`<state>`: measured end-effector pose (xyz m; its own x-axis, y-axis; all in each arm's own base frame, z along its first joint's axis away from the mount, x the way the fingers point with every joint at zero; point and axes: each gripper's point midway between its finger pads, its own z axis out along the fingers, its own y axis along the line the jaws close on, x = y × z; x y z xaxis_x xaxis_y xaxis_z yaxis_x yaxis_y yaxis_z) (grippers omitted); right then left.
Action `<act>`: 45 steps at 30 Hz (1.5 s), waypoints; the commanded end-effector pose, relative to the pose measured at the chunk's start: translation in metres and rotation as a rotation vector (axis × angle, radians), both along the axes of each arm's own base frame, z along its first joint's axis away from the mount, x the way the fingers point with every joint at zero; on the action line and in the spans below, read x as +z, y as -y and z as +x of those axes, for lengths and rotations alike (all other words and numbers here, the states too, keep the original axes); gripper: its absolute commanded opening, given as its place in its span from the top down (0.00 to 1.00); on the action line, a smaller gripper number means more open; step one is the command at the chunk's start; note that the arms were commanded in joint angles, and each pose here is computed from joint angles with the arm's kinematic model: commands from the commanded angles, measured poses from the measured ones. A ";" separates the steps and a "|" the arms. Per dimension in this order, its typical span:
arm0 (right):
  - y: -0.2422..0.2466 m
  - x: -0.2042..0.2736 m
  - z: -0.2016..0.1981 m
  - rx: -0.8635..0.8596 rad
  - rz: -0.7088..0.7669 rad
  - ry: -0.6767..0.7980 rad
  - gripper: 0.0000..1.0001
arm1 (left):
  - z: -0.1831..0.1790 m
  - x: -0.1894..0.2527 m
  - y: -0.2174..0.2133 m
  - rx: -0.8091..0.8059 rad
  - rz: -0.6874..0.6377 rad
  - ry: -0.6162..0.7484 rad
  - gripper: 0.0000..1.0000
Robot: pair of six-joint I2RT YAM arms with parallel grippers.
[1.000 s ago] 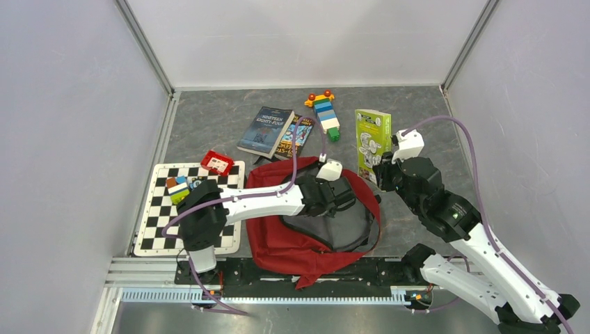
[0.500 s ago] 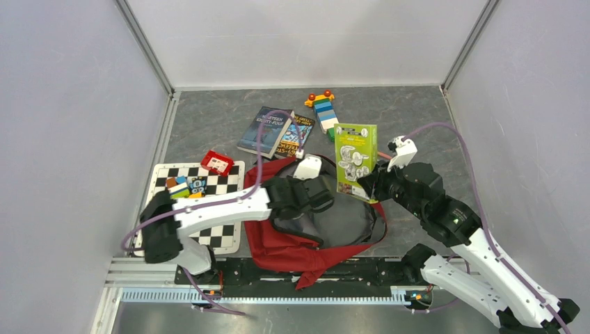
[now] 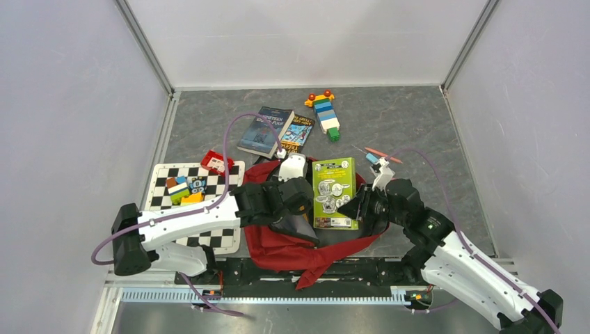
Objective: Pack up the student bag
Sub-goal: Place the book in the student bag.
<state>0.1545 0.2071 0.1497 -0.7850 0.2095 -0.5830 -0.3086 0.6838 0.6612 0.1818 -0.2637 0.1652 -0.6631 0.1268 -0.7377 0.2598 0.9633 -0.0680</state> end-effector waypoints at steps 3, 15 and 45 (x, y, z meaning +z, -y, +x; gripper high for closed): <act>-0.028 0.047 0.011 0.022 0.200 0.050 1.00 | 0.002 0.036 0.021 -0.170 -0.114 0.105 0.98; -0.020 0.031 0.020 -0.074 0.112 -0.026 1.00 | -0.001 0.063 -0.022 -0.224 -0.121 0.080 0.98; -0.104 0.030 -0.014 0.187 0.328 -0.124 1.00 | 0.030 0.082 -0.020 -0.129 -0.242 0.117 0.98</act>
<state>0.1592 0.2911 0.1587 -0.8624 0.2702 -0.4282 -0.2549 0.4991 0.8282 0.1869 -0.2280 0.1991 -0.6575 0.1686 -0.7344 0.4227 0.8894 -0.1742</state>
